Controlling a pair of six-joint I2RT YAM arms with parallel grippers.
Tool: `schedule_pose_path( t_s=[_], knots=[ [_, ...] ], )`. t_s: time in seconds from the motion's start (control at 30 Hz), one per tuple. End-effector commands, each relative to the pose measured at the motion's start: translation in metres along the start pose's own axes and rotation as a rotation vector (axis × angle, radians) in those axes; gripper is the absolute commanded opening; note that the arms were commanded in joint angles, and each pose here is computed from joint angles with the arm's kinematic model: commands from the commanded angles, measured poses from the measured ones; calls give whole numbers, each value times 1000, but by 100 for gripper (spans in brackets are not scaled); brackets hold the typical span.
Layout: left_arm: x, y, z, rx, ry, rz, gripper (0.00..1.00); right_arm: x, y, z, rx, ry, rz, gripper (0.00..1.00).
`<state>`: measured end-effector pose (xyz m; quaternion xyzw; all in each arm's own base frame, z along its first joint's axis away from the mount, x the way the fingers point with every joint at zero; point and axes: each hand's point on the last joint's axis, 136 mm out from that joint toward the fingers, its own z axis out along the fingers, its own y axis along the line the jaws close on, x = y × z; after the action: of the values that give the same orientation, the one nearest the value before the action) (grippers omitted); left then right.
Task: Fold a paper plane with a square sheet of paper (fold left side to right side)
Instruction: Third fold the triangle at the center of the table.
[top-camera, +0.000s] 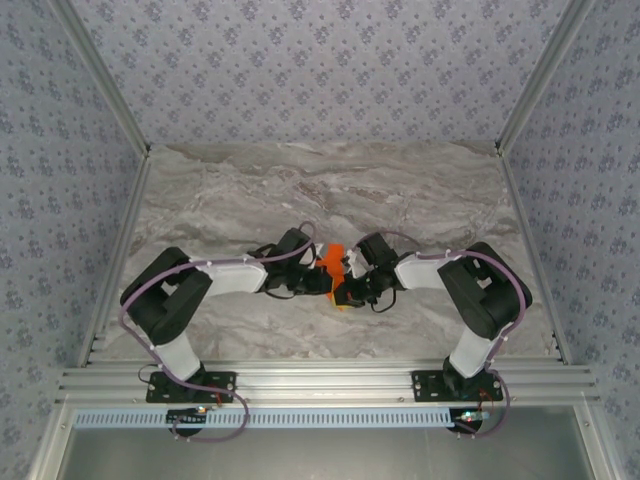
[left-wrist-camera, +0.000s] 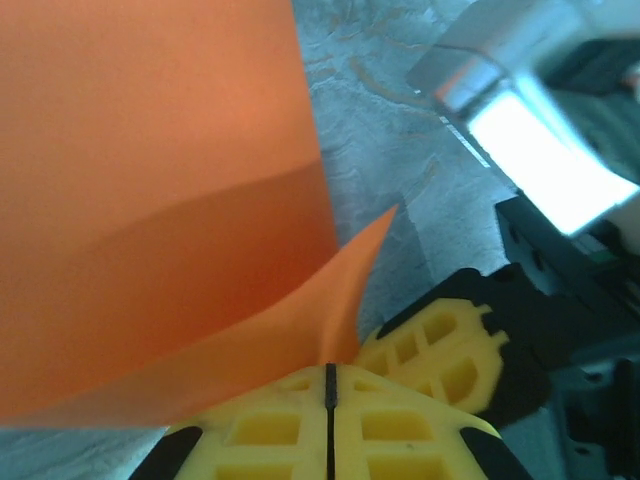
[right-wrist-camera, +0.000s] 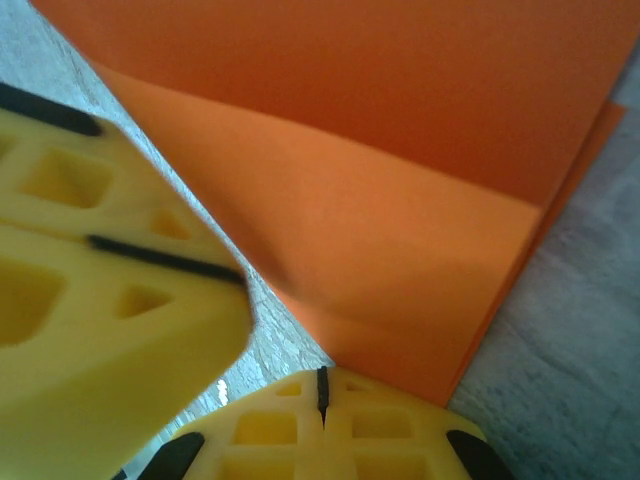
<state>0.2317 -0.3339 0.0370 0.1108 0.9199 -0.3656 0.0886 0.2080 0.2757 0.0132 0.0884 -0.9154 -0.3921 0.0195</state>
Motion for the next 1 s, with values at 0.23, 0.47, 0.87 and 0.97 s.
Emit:
schedule_pose_path(
  t_s=[0.23, 0.47, 0.87, 0.97],
  knots=[
    [2, 20, 21, -19, -25, -23, 3, 29, -72, 1, 283, 60, 136, 0],
    [4, 46, 19, -135, -49, -38, 1, 34, -78, -4, 337, 86, 128, 0],
    [-30, 90, -11, -252, -115, -45, 1, 43, -86, -8, 381, 114, 132, 0],
    [-42, 99, -21, -265, -138, -52, 1, 44, -86, -9, 381, 115, 133, 0]
  ],
)
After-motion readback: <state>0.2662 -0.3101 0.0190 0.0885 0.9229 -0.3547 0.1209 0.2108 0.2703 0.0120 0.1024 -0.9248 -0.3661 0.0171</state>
